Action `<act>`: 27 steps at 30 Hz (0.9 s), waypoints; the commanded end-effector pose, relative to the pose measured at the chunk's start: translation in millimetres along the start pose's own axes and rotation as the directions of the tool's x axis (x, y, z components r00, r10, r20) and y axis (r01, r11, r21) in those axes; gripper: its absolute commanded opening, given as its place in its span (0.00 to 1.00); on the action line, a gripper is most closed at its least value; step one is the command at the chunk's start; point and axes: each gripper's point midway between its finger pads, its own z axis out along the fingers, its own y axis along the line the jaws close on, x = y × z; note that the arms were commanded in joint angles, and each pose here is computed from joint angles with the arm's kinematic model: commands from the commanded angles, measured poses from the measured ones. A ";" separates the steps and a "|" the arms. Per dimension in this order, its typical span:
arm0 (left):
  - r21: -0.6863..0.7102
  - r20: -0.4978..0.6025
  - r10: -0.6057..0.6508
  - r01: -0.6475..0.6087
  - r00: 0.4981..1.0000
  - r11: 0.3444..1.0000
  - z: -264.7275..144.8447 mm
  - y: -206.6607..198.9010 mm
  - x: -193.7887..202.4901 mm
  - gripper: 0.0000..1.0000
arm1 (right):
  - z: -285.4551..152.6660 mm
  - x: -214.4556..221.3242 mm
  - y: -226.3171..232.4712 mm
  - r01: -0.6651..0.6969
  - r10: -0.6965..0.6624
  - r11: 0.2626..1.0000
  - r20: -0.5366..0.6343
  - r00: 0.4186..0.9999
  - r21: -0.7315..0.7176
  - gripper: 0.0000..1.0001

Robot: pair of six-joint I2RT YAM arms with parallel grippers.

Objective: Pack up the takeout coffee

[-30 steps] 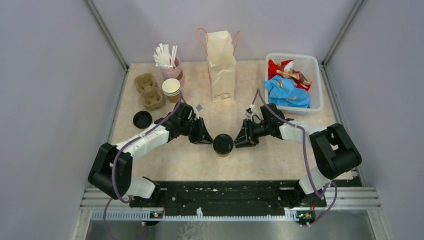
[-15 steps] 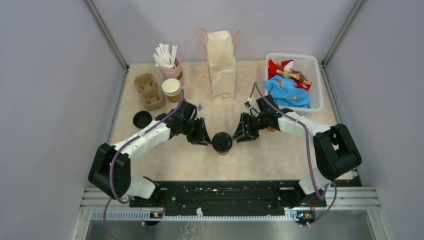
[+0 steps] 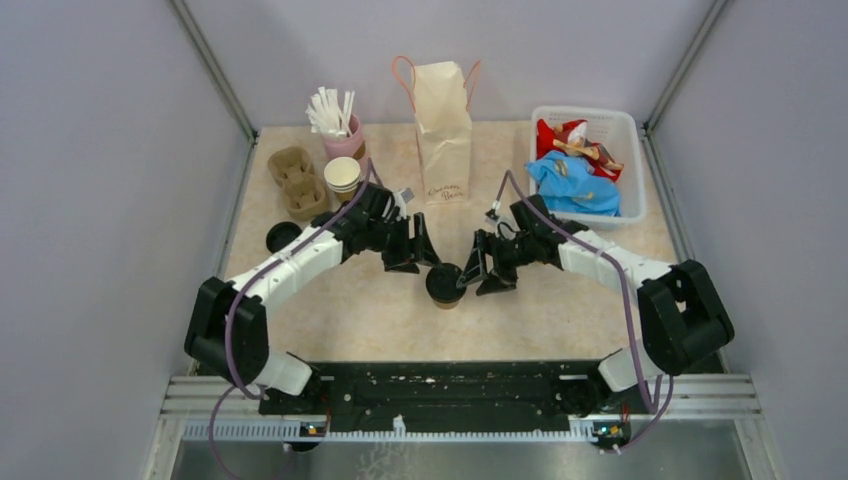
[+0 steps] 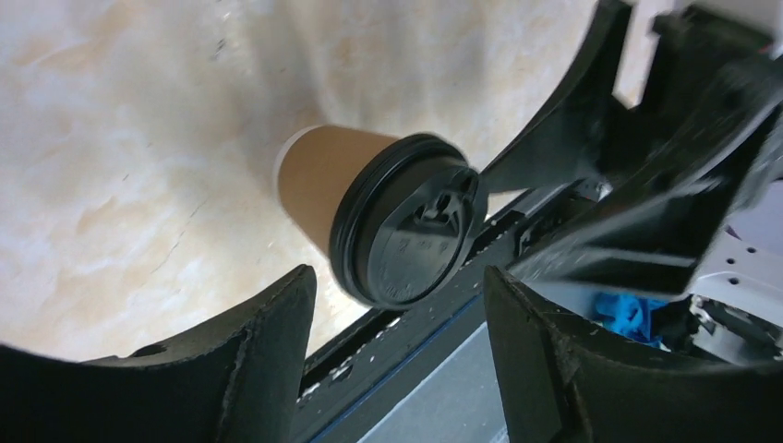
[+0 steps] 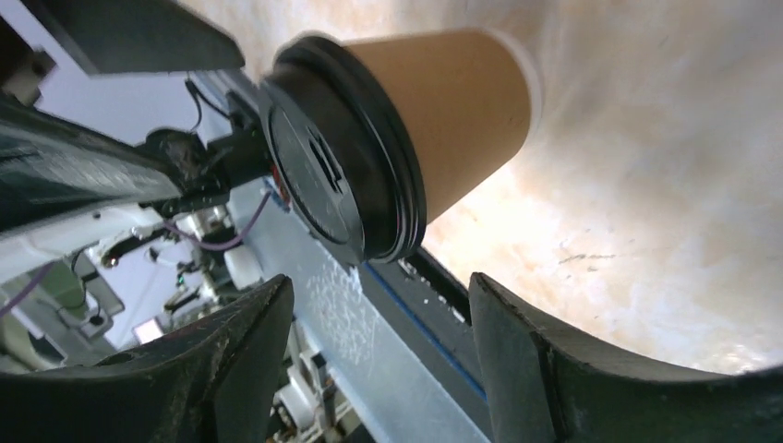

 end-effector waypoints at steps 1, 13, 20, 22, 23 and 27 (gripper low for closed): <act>0.171 0.005 0.070 -0.070 0.998 0.983 13.2 -30.1 -18.3 0.71 | 8.2 11.2 19.3 -0.023 0.023 0.994 0.001 1.000 -0.105 0.70; 0.070 -0.057 0.043 -0.039 0.997 0.997 37.9 9.5 -1.3 0.47 | 34.1 12.0 -2.3 -0.052 0.053 0.993 0.009 0.999 -0.105 0.59; -0.015 -0.073 -0.004 0.003 0.997 1.000 41.3 37.3 19.4 0.34 | 41.4 15.6 -29.5 -0.043 0.044 0.999 0.013 0.999 -0.027 0.51; -0.051 -0.086 -0.030 0.026 0.996 0.998 43.2 48.6 28.1 0.29 | 41.5 16.9 -40.3 -0.039 0.039 0.999 0.013 0.999 -0.007 0.50; -0.066 -0.090 -0.043 0.037 0.995 0.997 43.9 53.5 32.1 0.28 | 42.0 18.0 -46.9 -0.037 0.037 0.999 0.011 0.999 -0.001 0.50; -0.110 -0.090 -0.093 0.083 0.992 0.990 39.6 66.1 46.7 0.26 | 40.7 21.9 -76.1 -0.032 0.032 0.999 0.009 0.999 0.025 0.50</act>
